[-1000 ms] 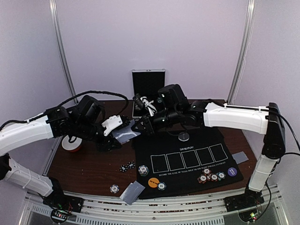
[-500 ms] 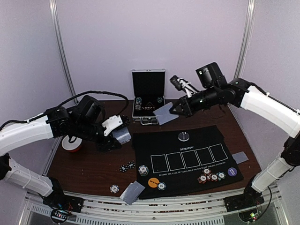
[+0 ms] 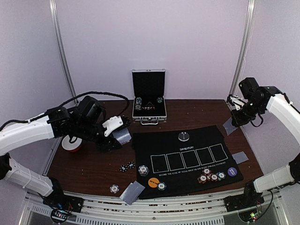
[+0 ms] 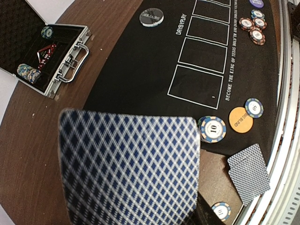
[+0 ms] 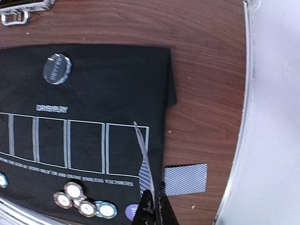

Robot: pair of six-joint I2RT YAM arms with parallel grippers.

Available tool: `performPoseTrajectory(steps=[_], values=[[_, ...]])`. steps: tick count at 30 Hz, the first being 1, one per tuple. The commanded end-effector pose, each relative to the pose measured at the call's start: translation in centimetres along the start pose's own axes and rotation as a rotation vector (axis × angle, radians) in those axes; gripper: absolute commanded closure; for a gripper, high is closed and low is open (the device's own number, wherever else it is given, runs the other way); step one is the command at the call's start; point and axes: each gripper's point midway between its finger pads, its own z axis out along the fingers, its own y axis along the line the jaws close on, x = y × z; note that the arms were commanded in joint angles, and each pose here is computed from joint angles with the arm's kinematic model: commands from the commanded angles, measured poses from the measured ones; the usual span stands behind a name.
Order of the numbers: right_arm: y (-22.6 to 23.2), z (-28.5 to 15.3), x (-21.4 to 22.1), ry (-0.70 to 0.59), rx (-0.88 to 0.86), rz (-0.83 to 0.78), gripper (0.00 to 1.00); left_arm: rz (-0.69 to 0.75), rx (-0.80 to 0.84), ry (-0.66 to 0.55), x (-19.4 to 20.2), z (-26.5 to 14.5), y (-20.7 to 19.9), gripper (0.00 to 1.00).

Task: Distribute texas hold em gaming equipment
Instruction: Distribute the poker card in the small blind area.

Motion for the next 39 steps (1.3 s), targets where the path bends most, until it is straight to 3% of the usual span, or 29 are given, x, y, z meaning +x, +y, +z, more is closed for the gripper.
performPoseTrajectory(steps=[1, 3, 6, 9, 19, 39], values=[[-5.3, 2.4, 6.3, 0.273, 0.217, -0.082, 1.00, 0.013, -0.020, -0.033, -0.6, 0.1, 0.4, 0.57], [-6.0, 3.5, 8.5, 0.338, 0.258, -0.101, 1.00, 0.014, -0.024, -0.034, -0.6, 0.1, 0.4, 0.57], [-5.1, 4.6, 8.6, 0.290, 0.182, -0.078, 1.00, 0.016, -0.023, -0.032, -0.5, 0.1, 0.4, 0.56], [-6.1, 5.1, 9.7, 0.327, 0.220, -0.068, 1.00, 0.021, -0.024, -0.032, -0.4, 0.1, 0.4, 0.57], [-5.5, 8.1, 10.9, 0.377, 0.104, -0.003, 1.00, 0.030, -0.024, -0.043, -0.6, 0.0, 0.3, 0.56], [-6.6, 9.9, 13.0, 0.467, 0.121, 0.035, 1.00, 0.032, -0.039, -0.050, -0.5, -0.3, 0.5, 0.56]])
